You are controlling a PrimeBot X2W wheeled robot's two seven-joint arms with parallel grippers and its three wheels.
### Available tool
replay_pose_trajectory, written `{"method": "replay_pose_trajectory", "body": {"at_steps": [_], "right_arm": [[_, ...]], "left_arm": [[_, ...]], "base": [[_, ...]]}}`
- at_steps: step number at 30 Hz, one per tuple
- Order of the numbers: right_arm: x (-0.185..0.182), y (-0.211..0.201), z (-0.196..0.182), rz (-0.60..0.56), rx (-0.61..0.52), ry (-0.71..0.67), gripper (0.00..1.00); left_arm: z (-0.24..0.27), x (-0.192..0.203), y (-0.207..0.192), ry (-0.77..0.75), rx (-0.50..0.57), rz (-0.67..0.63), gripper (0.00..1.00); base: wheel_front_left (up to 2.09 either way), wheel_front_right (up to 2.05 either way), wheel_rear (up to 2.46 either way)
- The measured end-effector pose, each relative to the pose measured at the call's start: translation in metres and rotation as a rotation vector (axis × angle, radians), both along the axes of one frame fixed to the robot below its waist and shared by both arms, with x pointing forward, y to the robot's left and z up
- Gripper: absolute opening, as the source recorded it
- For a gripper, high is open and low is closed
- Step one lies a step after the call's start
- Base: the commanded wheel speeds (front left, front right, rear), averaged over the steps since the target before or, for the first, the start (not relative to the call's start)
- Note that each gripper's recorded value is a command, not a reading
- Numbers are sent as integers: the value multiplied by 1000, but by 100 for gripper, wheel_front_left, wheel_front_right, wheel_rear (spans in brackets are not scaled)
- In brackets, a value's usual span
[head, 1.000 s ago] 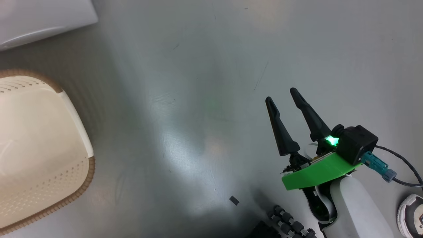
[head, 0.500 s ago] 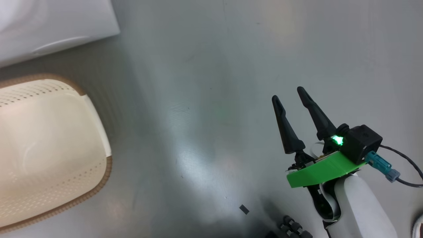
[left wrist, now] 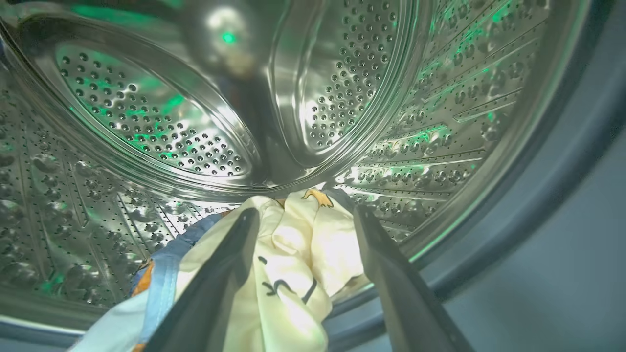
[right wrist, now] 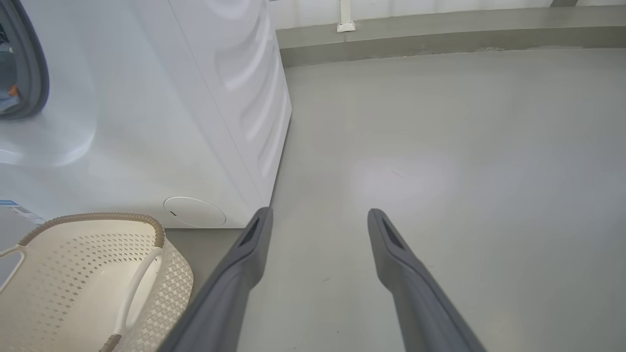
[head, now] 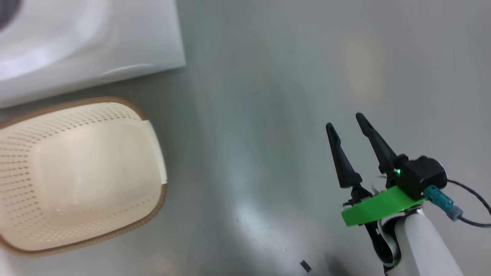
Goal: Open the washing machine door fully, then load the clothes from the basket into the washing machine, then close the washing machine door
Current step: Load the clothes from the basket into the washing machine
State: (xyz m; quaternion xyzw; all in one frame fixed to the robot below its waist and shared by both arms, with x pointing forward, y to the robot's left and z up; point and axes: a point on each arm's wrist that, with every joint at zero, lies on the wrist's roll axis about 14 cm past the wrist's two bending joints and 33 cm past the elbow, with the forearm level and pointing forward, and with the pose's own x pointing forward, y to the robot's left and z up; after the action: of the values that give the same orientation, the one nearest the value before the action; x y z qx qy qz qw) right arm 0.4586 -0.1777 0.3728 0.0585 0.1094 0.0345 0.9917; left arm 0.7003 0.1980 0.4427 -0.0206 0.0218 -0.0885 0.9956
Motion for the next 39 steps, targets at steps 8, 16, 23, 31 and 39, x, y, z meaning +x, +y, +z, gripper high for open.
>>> {"method": "replay_pose_trajectory", "body": {"at_steps": [8,16,23,31,39], "right_arm": [[0,21,12,51,16,-29,100],[-6,39,12,99,24,-17,100],[-3,50,25,130,28,-43,100],[-4,52,31,136,30,-56,100],[-6,52,32,136,29,-52,100]], "left_arm": [[8,-57,16,-14,-3,23,100],[6,-138,16,-28,-14,42,100],[19,-189,25,-69,-92,164,100],[17,-218,13,-68,-103,173,100],[11,-224,-3,-54,-114,152,100]], "base": [[0,0,0],[0,0,0],[0,0,0],[0,0,0],[0,0,0]]}}
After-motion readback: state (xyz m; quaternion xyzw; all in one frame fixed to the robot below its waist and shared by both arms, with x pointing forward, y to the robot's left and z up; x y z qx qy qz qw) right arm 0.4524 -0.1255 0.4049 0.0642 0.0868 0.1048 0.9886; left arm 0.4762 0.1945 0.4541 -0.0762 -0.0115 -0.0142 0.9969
